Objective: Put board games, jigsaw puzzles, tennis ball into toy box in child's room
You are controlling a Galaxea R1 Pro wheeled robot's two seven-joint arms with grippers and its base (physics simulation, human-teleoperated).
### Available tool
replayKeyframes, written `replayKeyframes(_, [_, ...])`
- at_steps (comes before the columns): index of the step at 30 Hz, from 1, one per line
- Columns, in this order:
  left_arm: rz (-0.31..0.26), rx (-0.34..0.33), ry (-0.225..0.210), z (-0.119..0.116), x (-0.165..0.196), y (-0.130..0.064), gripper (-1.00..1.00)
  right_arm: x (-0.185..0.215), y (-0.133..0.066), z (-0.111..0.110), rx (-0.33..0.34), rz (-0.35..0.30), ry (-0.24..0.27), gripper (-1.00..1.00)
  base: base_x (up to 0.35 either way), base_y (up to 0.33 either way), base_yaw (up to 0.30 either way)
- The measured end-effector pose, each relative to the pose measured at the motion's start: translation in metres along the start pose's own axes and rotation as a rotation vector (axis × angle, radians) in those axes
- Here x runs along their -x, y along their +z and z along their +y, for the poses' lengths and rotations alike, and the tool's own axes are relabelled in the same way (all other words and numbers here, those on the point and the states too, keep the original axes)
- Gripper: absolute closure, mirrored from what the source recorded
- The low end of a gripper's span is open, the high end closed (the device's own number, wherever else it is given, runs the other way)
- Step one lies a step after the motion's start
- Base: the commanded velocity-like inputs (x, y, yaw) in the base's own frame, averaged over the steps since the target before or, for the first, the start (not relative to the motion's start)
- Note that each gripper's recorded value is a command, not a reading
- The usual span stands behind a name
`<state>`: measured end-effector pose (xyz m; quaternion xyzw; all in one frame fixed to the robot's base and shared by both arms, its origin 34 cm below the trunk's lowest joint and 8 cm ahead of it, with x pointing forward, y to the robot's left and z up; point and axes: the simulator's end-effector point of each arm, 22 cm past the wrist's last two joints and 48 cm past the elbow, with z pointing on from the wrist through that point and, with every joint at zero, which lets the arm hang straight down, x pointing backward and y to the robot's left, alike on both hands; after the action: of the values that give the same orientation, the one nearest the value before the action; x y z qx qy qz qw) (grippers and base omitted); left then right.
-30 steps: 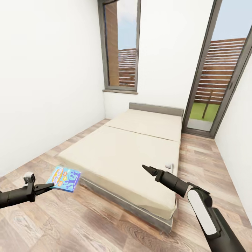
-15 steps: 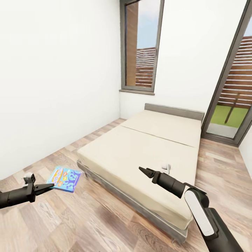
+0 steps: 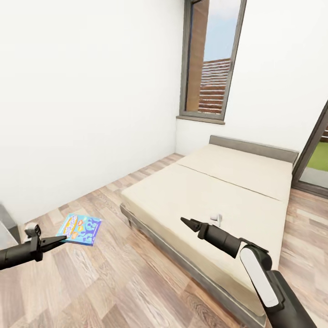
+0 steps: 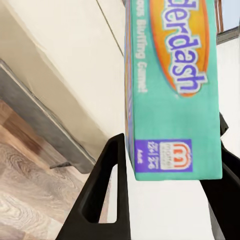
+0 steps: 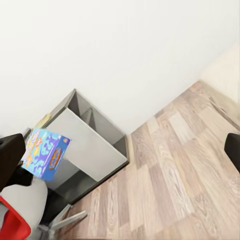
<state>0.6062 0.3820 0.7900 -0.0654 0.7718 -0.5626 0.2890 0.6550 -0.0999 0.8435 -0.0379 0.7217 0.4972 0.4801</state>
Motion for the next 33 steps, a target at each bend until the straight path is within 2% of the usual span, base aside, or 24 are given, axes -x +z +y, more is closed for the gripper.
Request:
replayKeyframes(3, [-0.02,-0.004,0.0,-0.001,0.004,-0.004,1.0,-0.001,0.0,0.0,0.001,0.001,0.0,-1.0,0.256,0.036,0.292])
replayKeyframes(10, [-0.025,-0.003,-0.002,0.0,0.005,-0.005,1.0,-0.006,0.003,0.003,0.008,0.014,-0.001,-1.0,0.3,0.153,0.288])
replayKeyframes(18, [-0.025,-0.003,-0.001,0.0,0.005,-0.005,1.0,-0.012,0.006,0.006,0.013,0.028,-0.007,-1.0,0.279,0.224,0.1])
replayKeyframes(27, [-0.025,-0.003,0.001,0.0,0.005,-0.005,1.0,-0.013,0.006,0.003,-0.002,0.038,-0.028,-1.0,0.287,0.181,0.256])
replayKeyframes(33, [-0.024,-0.004,0.0,0.001,0.005,-0.004,1.0,-0.014,0.006,0.002,-0.003,0.04,-0.03,-1.0,0.116,0.101,0.289])
